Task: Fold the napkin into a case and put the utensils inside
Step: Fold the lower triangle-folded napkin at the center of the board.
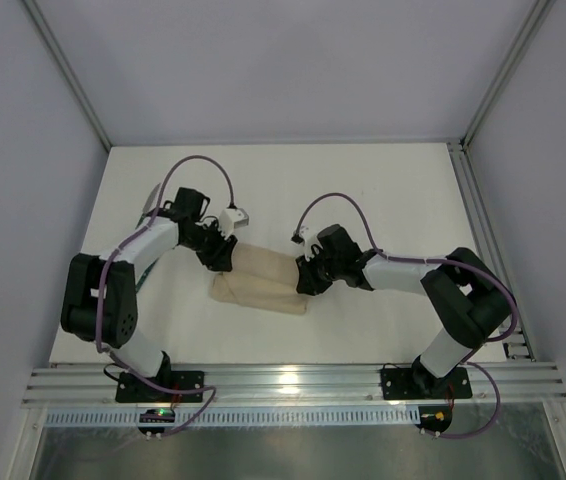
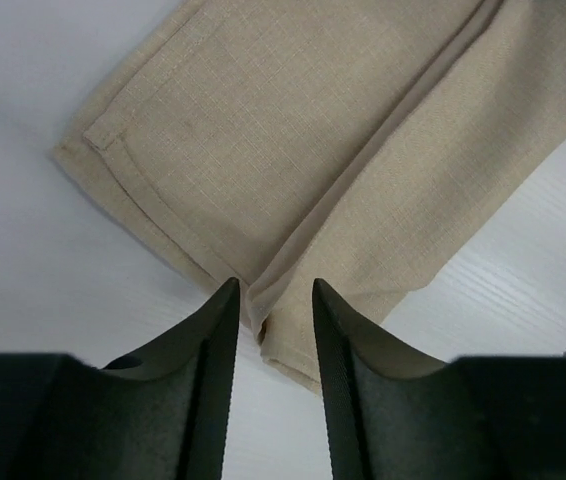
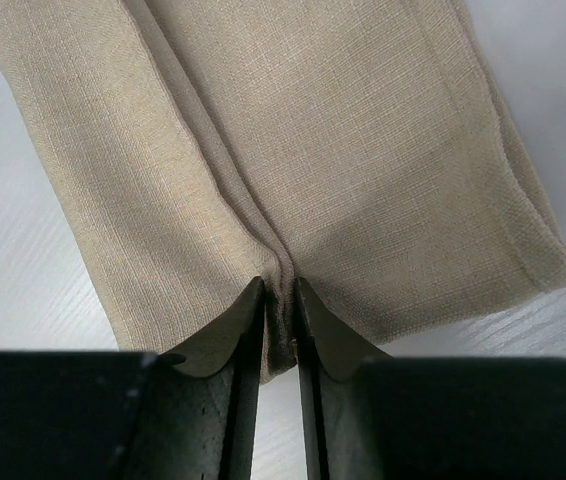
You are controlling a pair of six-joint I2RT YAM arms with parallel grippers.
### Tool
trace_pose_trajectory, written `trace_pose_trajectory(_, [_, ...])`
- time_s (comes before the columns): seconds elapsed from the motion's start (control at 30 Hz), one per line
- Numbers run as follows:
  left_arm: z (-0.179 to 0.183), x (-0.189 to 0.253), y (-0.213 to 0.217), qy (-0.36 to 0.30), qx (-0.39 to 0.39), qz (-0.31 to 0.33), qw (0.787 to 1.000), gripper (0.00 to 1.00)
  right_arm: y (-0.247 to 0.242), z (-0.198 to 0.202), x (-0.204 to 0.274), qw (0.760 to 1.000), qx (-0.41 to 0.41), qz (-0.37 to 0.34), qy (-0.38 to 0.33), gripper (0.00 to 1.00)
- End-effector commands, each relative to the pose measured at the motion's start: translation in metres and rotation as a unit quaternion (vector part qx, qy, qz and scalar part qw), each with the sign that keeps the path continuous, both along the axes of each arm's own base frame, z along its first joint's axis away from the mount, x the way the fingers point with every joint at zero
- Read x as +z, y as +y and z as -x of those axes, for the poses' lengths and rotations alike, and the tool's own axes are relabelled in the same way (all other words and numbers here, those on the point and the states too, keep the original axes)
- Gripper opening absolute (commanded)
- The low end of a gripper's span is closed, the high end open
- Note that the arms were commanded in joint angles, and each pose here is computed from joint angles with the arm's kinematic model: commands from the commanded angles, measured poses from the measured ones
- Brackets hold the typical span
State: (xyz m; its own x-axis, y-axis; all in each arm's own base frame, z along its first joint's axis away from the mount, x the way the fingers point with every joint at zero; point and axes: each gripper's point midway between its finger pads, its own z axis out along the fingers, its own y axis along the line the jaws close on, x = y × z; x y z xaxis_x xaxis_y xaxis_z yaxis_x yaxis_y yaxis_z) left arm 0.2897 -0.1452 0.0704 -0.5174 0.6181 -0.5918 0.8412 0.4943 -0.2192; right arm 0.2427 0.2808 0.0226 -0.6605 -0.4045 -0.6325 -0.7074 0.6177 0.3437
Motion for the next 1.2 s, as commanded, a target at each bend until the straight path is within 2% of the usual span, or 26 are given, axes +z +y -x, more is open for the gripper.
trace_pose_trajectory(0.0, [-0.013, -0.013, -0.005, -0.015, 0.006, -0.017, 1.0, 0.34, 0.007, -0.007, 0.018, 1.0, 0.006, -0.013, -0.023, 0.23])
trace_pose_trajectory(0.07, [-0.007, -0.02, -0.007, 0.0, -0.005, -0.024, 1.0, 0.25, 0.007, -0.008, 0.019, 1.0, 0.003, -0.013, -0.024, 0.23])
trace_pose_trajectory(0.2, [0.004, -0.038, 0.0, 0.014, -0.018, -0.059, 0.998, 0.16, 0.005, -0.01, 0.022, 0.999, -0.003, -0.013, -0.029, 0.25])
trace_pose_trajectory(0.3, [0.011, -0.048, 0.002, 0.032, -0.021, -0.069, 0.997, 0.08, 0.006, -0.013, 0.028, 0.999, -0.006, -0.014, -0.035, 0.3])
trace_pose_trajectory(0.47, [0.015, -0.052, -0.005, 0.032, -0.032, -0.071, 0.996, 0.02, 0.004, -0.012, 0.038, 0.999, -0.012, 0.018, -0.047, 0.42])
trace_pose_trajectory(0.6, [0.02, -0.052, -0.01, 0.033, -0.044, -0.07, 0.996, 0.0, 0.004, -0.013, 0.074, 0.992, -0.031, 0.038, -0.117, 0.46])
trace_pose_trajectory(0.73, [0.024, -0.051, -0.012, 0.024, -0.056, -0.073, 0.995, 0.0, 0.008, -0.002, 0.091, 0.988, -0.047, 0.033, -0.142, 0.48])
trace_pose_trajectory(0.83, [0.027, -0.049, -0.013, 0.021, -0.062, -0.072, 0.995, 0.0, 0.014, 0.01, 0.091, 0.99, -0.044, 0.01, -0.136, 0.46])
trace_pose_trajectory(0.87, [0.028, -0.046, -0.013, 0.017, -0.064, -0.069, 0.995, 0.0, 0.017, 0.022, 0.081, 0.994, -0.031, -0.001, -0.109, 0.44])
trace_pose_trajectory(1.03, [0.037, -0.041, -0.018, 0.017, -0.083, -0.053, 0.995, 0.0, 0.031, 0.043, 0.061, 0.996, -0.017, -0.062, -0.061, 0.25])
trace_pose_trajectory(1.17, [0.048, -0.047, -0.014, 0.029, -0.094, -0.064, 0.993, 0.0, 0.023, 0.057, 0.027, 0.999, -0.019, -0.041, -0.017, 0.16])
